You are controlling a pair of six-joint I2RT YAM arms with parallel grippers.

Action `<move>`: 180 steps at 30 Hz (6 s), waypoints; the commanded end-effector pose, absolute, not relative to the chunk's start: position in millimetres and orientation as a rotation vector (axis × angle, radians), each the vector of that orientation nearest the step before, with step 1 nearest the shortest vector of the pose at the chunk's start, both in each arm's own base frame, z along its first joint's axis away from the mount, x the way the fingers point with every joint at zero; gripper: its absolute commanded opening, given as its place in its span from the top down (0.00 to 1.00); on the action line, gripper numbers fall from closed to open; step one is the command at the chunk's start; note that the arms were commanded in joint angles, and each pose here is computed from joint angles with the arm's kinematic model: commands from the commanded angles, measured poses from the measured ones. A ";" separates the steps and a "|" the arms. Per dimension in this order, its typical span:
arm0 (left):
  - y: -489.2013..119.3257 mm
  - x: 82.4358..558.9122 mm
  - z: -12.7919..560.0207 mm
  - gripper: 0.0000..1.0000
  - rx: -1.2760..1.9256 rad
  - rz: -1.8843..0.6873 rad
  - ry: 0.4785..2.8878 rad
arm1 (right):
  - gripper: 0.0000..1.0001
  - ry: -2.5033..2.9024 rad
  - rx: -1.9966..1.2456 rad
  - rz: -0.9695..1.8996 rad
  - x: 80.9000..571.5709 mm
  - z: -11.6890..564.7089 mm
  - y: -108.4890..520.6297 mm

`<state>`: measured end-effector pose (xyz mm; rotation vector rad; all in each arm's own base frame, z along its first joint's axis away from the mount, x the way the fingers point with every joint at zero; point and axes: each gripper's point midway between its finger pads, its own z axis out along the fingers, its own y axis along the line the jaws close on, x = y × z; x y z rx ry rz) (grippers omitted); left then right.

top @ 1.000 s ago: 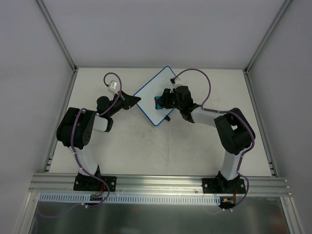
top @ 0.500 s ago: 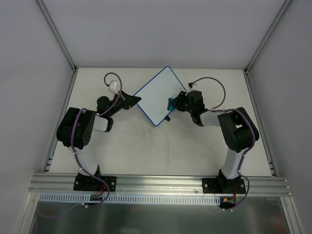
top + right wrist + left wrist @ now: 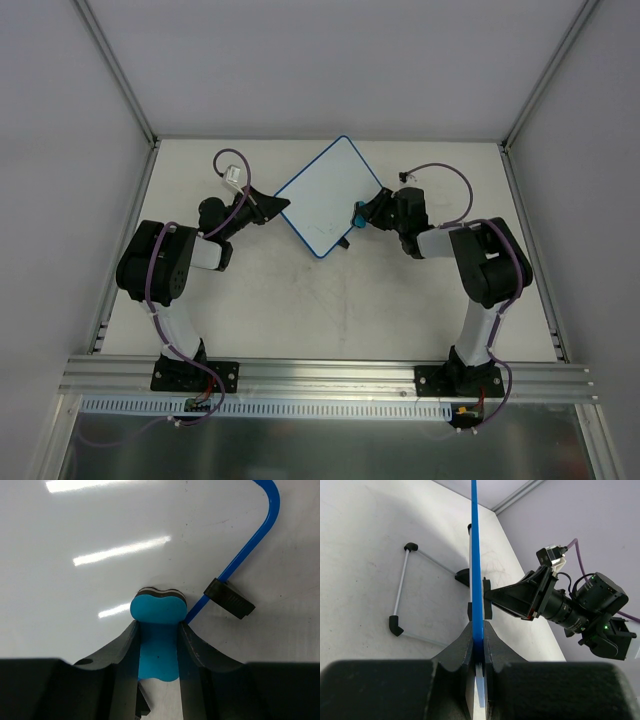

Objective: Erase the whiteboard

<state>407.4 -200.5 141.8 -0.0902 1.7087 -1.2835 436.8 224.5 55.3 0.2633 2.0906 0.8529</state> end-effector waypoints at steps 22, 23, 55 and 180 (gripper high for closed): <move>-211.4 401.6 158.4 1.00 0.076 -1.285 1.607 | 1.00 2.106 -0.225 0.770 366.0 74.2 344.6; -211.4 402.0 158.3 1.00 0.076 -1.285 1.607 | 1.00 2.099 -0.244 0.772 363.3 75.9 349.4; -212.1 401.0 159.4 1.00 0.076 -1.296 1.599 | 1.00 2.147 -0.175 0.604 350.5 53.1 331.6; -211.4 399.0 165.3 0.75 0.097 -1.311 1.563 | 0.22 2.581 0.132 0.089 331.8 29.8 134.5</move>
